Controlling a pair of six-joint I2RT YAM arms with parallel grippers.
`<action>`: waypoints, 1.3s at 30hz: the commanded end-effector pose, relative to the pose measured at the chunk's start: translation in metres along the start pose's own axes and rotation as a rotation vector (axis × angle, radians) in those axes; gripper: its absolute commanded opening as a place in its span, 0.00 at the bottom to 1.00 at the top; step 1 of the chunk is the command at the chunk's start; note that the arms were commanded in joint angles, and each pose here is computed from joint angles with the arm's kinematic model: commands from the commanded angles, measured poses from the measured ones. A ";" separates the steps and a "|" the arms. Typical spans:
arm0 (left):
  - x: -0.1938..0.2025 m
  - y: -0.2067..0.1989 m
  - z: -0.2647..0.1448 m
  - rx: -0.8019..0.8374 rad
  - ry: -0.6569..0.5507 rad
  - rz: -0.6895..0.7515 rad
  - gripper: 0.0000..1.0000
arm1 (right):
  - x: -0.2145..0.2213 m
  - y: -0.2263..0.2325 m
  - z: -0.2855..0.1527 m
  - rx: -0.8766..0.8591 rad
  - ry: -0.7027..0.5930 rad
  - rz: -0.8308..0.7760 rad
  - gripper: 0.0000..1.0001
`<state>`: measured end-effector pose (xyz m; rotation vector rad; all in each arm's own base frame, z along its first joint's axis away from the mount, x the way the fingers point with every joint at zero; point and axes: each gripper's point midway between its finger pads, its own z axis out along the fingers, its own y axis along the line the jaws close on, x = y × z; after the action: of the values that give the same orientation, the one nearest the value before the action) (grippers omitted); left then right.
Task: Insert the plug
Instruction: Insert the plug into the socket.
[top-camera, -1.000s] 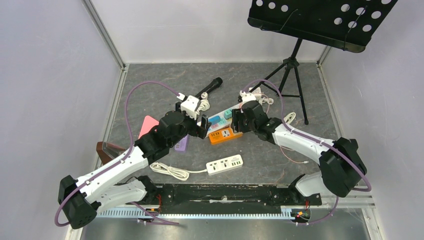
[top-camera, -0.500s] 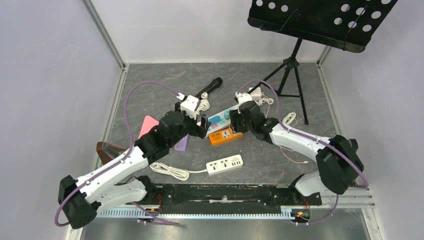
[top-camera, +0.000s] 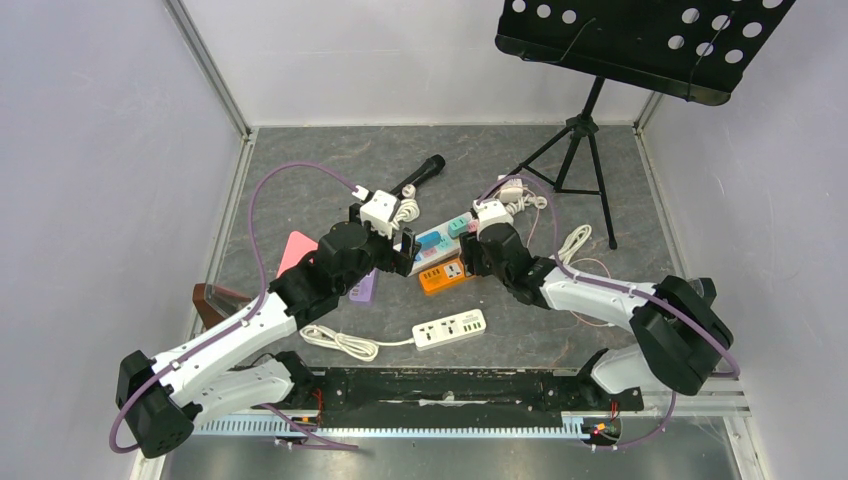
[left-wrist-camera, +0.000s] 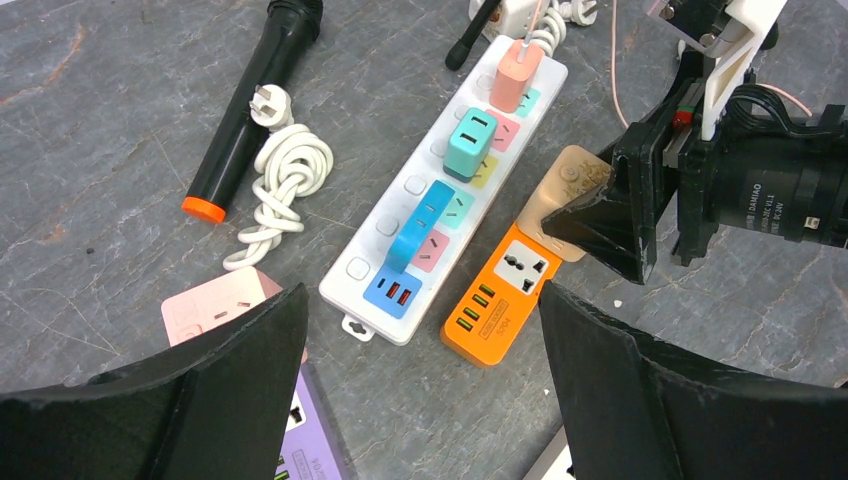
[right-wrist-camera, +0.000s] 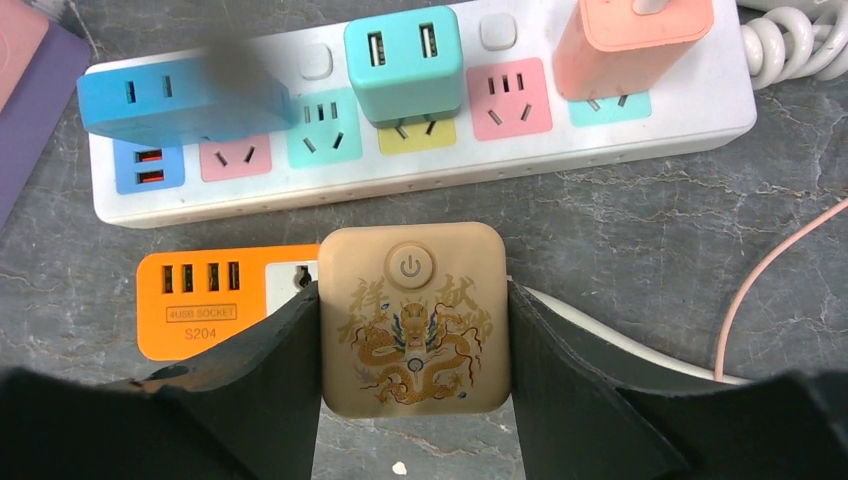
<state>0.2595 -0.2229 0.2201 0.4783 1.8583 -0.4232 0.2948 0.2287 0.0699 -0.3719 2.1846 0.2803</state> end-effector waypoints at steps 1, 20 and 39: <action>-0.005 0.006 0.000 -0.030 -0.022 -0.011 0.91 | 0.133 -0.039 -0.016 0.120 0.419 -0.106 0.00; -0.010 0.008 -0.004 -0.037 -0.034 -0.020 0.91 | 0.003 -0.003 -0.018 0.048 0.146 -0.039 0.82; -0.008 0.007 -0.009 -0.025 -0.041 -0.040 0.91 | 0.000 0.008 -0.008 0.018 0.188 -0.037 0.73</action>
<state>0.2569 -0.2178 0.2258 0.4620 1.8384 -0.4251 0.2850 0.2278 0.0771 -0.4362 2.3406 0.1988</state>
